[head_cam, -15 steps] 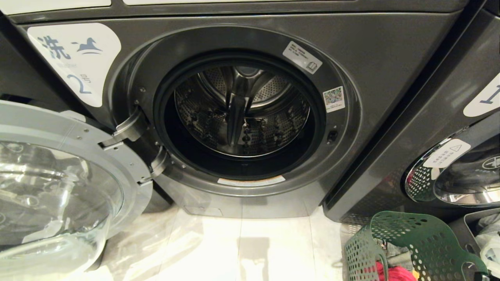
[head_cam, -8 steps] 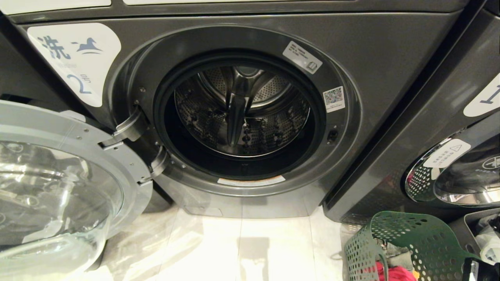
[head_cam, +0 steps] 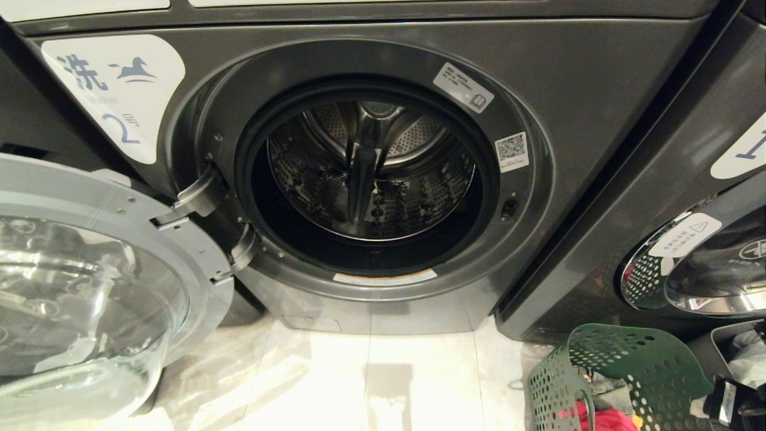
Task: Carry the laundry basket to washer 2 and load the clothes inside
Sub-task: Place the clothes into the washing machine
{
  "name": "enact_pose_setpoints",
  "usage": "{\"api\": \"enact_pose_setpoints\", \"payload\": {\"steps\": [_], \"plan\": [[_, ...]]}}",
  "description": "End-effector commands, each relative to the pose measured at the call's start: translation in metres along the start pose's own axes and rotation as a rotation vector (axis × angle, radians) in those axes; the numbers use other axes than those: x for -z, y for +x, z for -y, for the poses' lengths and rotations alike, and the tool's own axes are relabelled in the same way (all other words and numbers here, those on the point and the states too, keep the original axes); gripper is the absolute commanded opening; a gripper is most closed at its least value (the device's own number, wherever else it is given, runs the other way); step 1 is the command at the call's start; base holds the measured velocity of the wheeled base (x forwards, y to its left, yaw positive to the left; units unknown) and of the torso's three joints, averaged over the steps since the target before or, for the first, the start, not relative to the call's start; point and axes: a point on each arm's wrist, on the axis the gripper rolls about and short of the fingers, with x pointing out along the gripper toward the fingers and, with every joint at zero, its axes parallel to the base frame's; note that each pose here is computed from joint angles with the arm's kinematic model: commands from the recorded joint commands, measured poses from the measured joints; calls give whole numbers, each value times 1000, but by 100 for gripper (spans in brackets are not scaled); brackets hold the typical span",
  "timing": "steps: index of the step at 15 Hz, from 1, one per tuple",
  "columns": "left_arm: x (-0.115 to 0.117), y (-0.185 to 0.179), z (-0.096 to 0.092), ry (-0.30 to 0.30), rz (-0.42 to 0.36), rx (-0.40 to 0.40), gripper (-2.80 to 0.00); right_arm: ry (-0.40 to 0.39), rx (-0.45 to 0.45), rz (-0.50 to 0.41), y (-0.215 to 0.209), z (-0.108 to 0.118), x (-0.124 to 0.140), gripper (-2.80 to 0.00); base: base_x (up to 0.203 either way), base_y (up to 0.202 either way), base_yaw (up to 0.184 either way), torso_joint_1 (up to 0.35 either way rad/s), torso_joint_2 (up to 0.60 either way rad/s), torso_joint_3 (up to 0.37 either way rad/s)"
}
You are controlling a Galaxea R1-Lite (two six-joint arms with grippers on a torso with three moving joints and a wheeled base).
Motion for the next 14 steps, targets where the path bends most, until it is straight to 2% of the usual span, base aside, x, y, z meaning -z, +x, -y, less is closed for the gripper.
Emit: {"api": "enact_pose_setpoints", "payload": {"steps": [1, 3, 6, 9, 12, 14], "plan": [[0, 0, 0, 0, 0, -1, -280, 51, 46, -36, 12, 6, -5, 0, 0, 0, 0, 0, 0, 0], [0, 0, 0, 0, 0, -1, -280, 126, 43, -59, 33, 14, -16, 0, 0, 0, 0, 0, 0, 0], [0, 0, 0, 0, 0, 0, -280, 153, 34, -102, 74, 15, -17, 0, 0, 0, 0, 0, 0, 0], [0, 0, 0, -1, 0, 0, -280, 110, -12, -166, 119, 12, -11, 0, 0, 0, 0, 0, 0, 0], [0, 0, 0, -1, 0, -1, -280, 72, -26, -249, 164, 11, 1, 0, 0, 0, 0, 0, 0, 0], [0, 0, 0, 0, 0, 0, -280, 61, -28, -269, 192, 14, 9, 0, 0, 0, 0, 0, 0, 0]]}}
